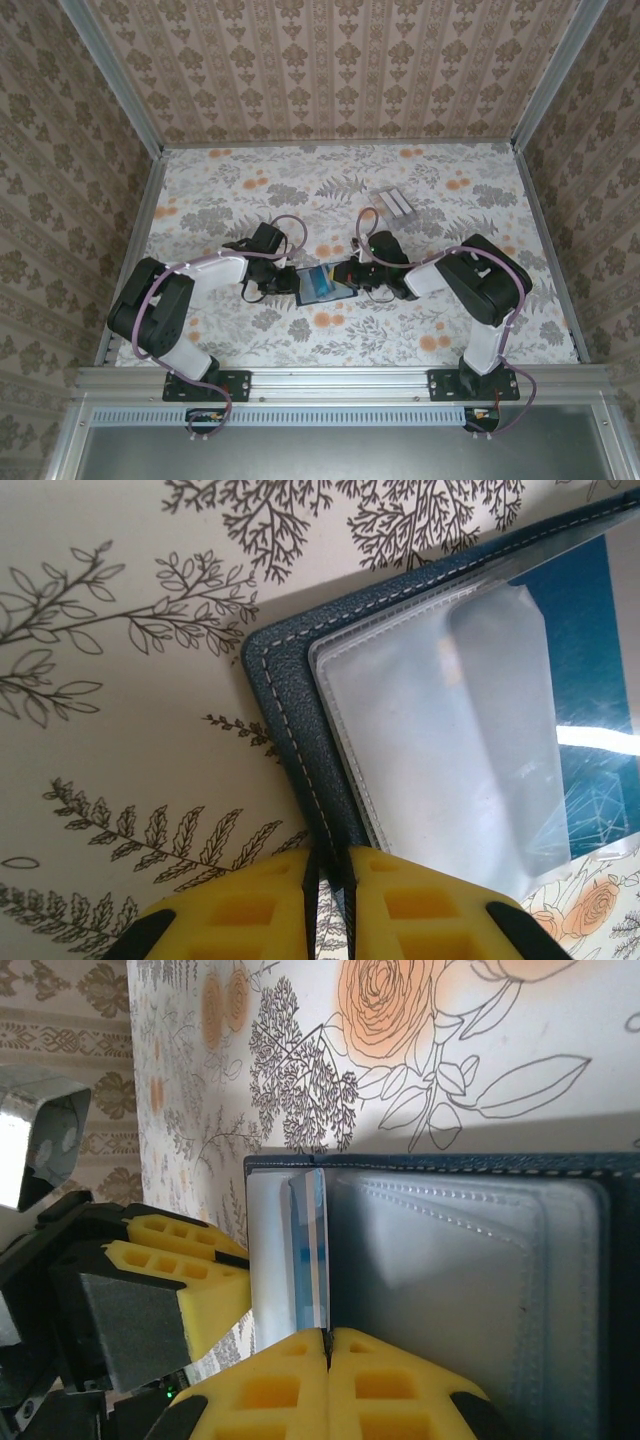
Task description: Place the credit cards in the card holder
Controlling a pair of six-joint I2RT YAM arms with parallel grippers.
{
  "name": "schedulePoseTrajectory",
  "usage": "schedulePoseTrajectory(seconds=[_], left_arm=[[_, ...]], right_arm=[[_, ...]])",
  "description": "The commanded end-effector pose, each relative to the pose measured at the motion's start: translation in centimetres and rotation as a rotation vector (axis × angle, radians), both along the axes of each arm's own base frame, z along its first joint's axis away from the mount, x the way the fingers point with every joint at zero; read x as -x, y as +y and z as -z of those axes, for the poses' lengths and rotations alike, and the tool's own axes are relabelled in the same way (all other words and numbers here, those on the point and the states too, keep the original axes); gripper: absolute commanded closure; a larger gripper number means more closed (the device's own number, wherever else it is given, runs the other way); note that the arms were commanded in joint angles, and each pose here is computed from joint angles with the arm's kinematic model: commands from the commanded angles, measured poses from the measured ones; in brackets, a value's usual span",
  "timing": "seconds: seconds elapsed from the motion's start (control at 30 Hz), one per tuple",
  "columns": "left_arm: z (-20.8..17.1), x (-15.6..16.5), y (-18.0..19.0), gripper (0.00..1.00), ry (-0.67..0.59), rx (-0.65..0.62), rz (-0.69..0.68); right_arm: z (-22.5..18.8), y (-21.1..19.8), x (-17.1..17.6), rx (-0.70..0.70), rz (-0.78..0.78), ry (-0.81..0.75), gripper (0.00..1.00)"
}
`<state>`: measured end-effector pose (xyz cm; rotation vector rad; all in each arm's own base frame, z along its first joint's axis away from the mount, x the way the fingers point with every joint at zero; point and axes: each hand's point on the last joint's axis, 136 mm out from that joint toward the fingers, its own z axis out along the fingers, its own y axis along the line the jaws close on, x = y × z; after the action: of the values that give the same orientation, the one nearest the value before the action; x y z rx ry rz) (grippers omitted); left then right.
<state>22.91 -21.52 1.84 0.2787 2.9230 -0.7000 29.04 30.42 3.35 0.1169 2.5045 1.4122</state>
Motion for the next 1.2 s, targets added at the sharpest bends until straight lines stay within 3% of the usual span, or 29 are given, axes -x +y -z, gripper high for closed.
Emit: schedulePoseTrajectory(seconds=[0.0,0.37,0.53,0.87,1.17], left_arm=[[0.3,0.8,0.0,0.83,0.025,0.002,0.0],[-0.1,1.0,-0.5,0.86,0.028,0.05,-0.029],[-0.8,0.9,-2.4,0.86,0.047,0.171,-0.035],[-0.7,1.1,-2.2,0.88,0.058,0.167,-0.052],[-0.7,0.8,-1.4,0.86,0.042,0.156,-0.07]], right_arm=[[1.3,0.0,0.8,0.034,0.038,0.023,0.98],[1.5,0.4,1.6,0.104,0.138,-0.003,0.93],[1.3,1.0,1.5,0.107,0.151,-0.009,0.91],[1.5,1.7,2.2,0.127,0.122,-0.01,0.88],[0.5,-1.1,3.0,0.278,0.102,-0.092,0.72]])
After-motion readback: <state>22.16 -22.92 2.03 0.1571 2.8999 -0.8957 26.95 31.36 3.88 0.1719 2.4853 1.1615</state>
